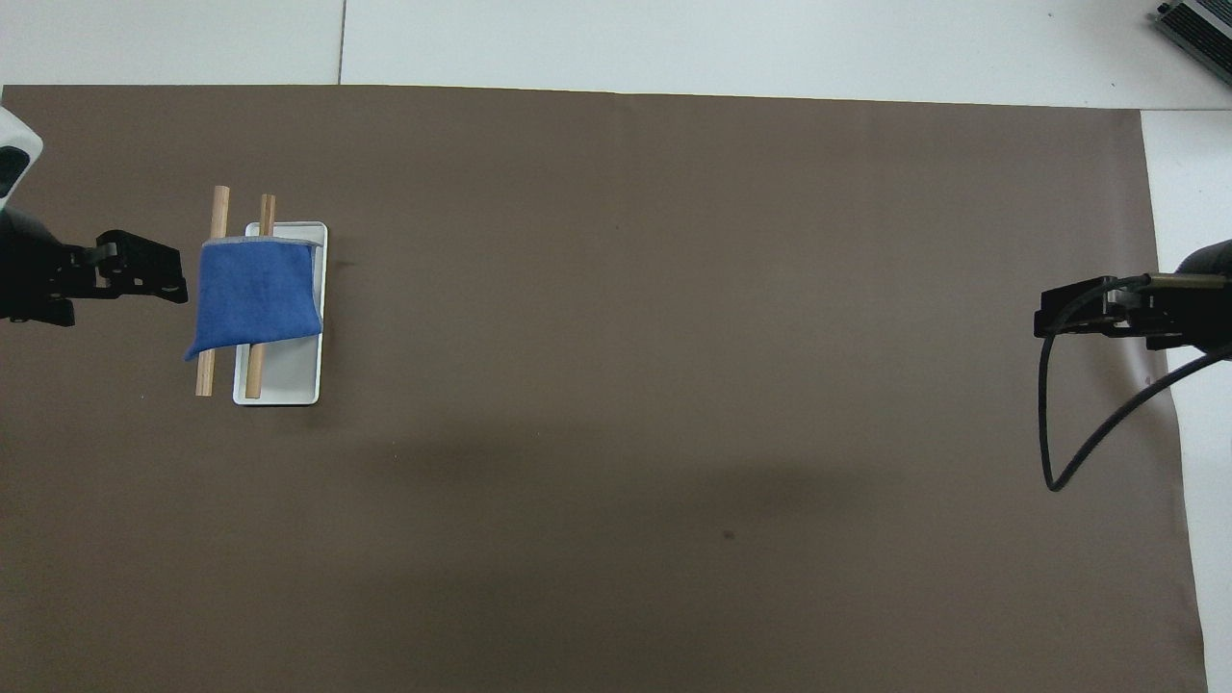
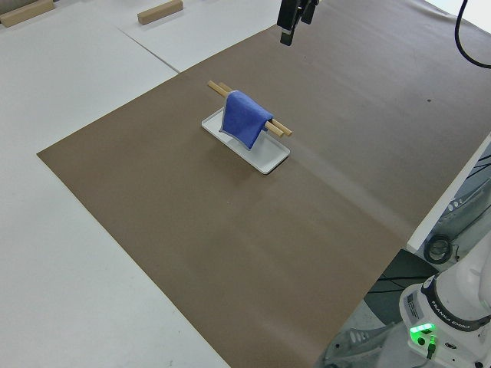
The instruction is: Right arm passes towel to left arm to hang
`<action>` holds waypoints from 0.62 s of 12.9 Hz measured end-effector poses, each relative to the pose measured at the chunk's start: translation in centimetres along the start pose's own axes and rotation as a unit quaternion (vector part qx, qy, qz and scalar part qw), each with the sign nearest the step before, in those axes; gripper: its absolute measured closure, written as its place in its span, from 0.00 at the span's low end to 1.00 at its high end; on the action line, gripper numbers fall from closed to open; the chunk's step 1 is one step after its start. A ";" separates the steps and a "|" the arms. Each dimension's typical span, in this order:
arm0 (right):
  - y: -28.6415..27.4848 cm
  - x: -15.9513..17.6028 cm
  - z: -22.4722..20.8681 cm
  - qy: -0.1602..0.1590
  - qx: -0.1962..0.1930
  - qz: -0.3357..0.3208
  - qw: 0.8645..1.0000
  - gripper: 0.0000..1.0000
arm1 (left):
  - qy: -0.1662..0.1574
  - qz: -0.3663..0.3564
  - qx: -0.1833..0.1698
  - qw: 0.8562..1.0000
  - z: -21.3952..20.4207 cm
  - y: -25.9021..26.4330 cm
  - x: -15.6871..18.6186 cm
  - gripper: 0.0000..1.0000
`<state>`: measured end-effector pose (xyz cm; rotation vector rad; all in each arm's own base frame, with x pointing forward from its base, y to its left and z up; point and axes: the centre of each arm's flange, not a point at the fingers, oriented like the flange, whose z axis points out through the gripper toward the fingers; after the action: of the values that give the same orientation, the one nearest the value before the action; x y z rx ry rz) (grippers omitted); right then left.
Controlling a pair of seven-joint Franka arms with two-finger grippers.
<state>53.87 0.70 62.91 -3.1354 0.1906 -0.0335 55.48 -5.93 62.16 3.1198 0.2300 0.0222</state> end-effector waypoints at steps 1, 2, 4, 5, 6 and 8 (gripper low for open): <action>0.0 0.0 0.0 0.000 0.000 0.000 1.000 0.00 | 0.000 0.000 0.000 1.000 0.0 0.0 0.0 0.00; 0.0 0.0 0.0 0.000 0.000 0.000 1.000 0.00 | 0.000 0.001 0.000 1.000 0.0 0.0 0.0 0.00; 0.0 0.0 0.0 0.000 0.000 0.000 1.000 0.00 | 0.000 0.008 0.000 1.000 0.0 0.0 0.0 0.00; 0.0 0.0 0.0 0.000 0.000 0.000 1.000 0.00 | 0.000 0.011 0.000 1.000 0.0 0.0 0.0 0.00; 0.0 0.0 0.0 0.000 0.000 0.000 1.000 0.00 | 0.000 0.012 0.000 1.000 0.0 0.0 0.0 0.00; 0.0 0.0 0.0 0.000 0.000 0.000 1.000 0.00 | 0.000 0.013 0.000 1.000 0.0 0.1 0.0 0.00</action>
<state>53.87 0.70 62.91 -3.1354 0.1906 -0.0334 55.47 -5.98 62.16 3.1228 0.1882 0.0221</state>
